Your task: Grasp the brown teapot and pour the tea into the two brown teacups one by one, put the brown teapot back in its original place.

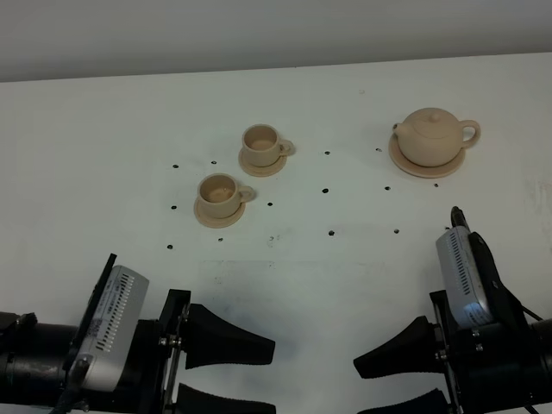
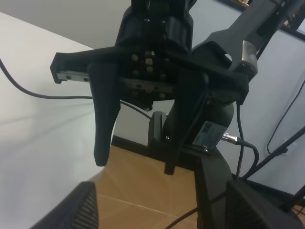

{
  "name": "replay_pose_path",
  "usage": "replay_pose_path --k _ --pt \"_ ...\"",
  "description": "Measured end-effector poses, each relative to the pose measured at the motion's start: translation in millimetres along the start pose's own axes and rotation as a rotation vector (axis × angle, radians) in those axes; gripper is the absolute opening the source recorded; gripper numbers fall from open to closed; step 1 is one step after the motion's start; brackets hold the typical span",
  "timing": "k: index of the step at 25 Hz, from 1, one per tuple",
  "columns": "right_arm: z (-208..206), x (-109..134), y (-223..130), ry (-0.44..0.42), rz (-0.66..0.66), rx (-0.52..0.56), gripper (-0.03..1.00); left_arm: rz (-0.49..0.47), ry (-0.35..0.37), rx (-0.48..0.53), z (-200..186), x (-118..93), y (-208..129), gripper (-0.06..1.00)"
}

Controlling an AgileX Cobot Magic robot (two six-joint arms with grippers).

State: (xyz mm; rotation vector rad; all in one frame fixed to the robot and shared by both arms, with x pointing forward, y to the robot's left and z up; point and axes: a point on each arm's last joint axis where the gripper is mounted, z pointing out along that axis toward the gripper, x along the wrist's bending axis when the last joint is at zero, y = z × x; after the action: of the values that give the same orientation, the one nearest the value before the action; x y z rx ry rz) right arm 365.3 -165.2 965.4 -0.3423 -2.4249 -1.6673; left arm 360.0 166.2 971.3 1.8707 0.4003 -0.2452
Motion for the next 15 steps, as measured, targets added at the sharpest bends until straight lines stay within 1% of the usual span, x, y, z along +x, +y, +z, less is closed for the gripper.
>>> replay_pose_path --k 15 --pt "0.0 -1.5 2.3 -0.015 0.017 -0.026 0.46 -0.001 0.003 0.001 0.0 0.2 -0.1 0.59"
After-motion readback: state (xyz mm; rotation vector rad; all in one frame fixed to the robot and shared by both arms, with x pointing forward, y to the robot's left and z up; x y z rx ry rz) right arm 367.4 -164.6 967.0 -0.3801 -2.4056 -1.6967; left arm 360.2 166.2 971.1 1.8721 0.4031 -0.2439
